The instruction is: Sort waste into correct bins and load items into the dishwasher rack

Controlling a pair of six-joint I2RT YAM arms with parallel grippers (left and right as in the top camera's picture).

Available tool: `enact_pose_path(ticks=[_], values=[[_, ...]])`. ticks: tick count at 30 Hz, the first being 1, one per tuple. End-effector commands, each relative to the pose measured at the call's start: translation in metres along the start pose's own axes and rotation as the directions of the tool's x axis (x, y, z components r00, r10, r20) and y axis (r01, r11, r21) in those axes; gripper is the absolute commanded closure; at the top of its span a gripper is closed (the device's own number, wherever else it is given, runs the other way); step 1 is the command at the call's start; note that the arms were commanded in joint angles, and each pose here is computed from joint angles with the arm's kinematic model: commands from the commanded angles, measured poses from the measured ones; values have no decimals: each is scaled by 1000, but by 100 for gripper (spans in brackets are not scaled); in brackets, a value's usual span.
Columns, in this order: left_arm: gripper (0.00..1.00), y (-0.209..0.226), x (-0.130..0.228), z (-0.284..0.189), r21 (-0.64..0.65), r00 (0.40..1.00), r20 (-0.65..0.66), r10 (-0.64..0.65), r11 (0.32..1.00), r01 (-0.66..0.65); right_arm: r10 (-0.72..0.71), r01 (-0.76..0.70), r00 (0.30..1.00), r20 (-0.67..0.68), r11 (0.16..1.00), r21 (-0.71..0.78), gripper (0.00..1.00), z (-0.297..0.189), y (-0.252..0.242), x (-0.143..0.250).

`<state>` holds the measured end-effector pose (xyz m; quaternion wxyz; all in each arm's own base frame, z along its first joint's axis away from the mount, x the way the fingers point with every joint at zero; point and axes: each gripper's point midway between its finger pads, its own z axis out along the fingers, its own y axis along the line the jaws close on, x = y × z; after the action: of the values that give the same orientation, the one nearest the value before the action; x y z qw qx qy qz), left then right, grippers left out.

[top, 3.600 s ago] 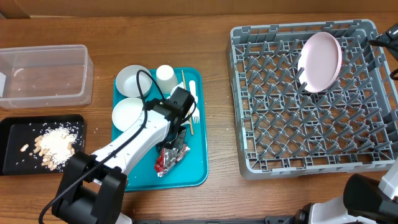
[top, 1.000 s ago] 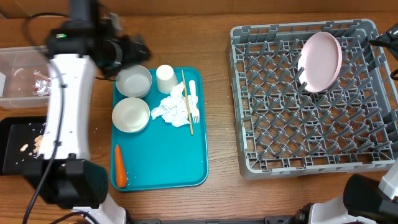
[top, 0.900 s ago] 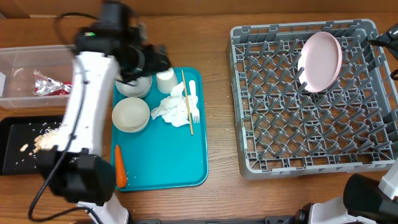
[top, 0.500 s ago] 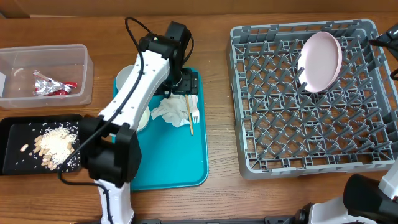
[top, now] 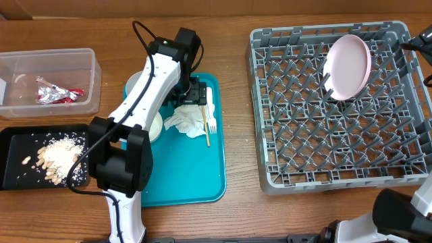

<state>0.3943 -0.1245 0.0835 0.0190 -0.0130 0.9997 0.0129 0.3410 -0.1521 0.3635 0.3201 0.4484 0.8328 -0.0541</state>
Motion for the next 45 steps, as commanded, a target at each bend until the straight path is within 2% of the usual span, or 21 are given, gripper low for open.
enact_pose_path(ticks=[1,14,25,27,31,35,38,45], values=[[3,4,9,16,-34,999,-38,36,999,-38,7,-7,1000,-3,1000,2,0,2,0,0],[10,-12,15,36,-32,996,-26,81,996,-82,7,-7,1000,-3,1000,2,0,2,0,0],[16,0,20,52,-87,996,-29,82,993,-84,7,-7,1000,-3,1000,2,0,2,0,0],[20,-1,19,52,-84,996,-22,81,993,-83,7,-7,1000,-3,1000,2,0,2,0,0],[38,-1,18,52,-84,996,-19,81,993,-83,7,-7,1000,-3,1000,2,0,2,0,0],[77,-1,18,52,-83,997,-19,81,993,-82,7,-7,1000,-3,1000,2,0,2,0,0],[96,-1,18,51,-84,997,-20,81,993,-82,7,-7,1000,-3,1000,2,0,2,0,0],[96,-4,25,42,-62,996,-48,80,995,-83,7,-7,1000,-3,1000,2,0,2,0,0]])
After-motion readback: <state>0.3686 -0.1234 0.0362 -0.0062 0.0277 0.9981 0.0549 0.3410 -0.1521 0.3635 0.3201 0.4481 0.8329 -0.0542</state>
